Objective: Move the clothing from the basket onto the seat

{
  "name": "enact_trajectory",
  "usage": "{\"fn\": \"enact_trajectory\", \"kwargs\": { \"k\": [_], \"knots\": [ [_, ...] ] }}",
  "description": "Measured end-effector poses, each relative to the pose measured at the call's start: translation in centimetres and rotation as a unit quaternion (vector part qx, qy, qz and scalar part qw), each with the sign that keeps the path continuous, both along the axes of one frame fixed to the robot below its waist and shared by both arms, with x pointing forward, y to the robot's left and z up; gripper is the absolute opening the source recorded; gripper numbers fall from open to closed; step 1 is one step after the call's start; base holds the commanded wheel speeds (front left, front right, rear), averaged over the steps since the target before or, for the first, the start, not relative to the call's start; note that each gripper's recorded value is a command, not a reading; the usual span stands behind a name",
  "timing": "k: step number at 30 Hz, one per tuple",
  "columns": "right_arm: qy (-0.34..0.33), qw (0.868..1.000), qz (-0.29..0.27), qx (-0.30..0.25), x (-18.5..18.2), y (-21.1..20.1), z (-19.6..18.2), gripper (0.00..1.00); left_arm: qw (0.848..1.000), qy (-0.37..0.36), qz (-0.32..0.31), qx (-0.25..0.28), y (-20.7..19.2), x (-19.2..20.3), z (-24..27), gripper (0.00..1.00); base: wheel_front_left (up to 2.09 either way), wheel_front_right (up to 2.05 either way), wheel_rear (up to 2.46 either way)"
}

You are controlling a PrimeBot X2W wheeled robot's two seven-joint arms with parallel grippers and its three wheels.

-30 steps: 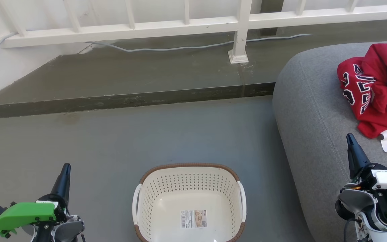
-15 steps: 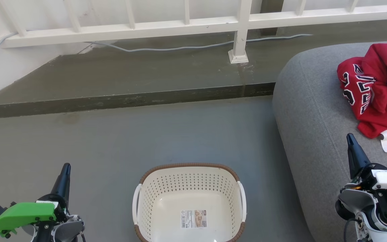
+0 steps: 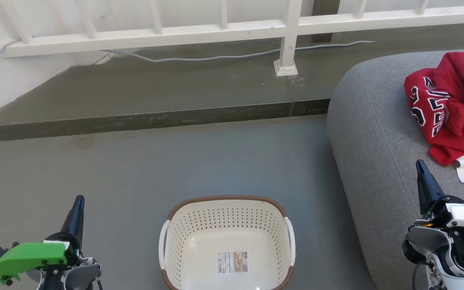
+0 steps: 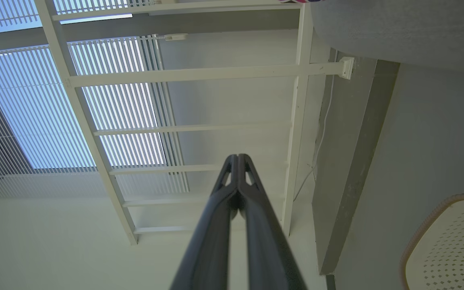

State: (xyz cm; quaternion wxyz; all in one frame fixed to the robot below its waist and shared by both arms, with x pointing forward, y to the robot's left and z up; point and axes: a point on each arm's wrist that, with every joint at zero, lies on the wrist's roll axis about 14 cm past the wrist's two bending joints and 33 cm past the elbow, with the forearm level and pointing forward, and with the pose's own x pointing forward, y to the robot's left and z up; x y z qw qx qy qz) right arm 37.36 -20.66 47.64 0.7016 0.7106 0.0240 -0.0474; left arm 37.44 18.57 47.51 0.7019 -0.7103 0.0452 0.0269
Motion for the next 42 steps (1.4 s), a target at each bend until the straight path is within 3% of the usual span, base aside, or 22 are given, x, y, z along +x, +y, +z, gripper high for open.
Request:
{"fn": "enact_trajectory", "kwargs": {
  "k": [42],
  "knots": [
    [0.0, 1.0, 0.0, 0.0, -0.01, -0.05, 0.01, 0.0, 1.0, -0.002, 0.002, -0.001, 0.14, 0.02, 0.1, 0.0, 0.0, 0.0, 0.0]
  ]
}}
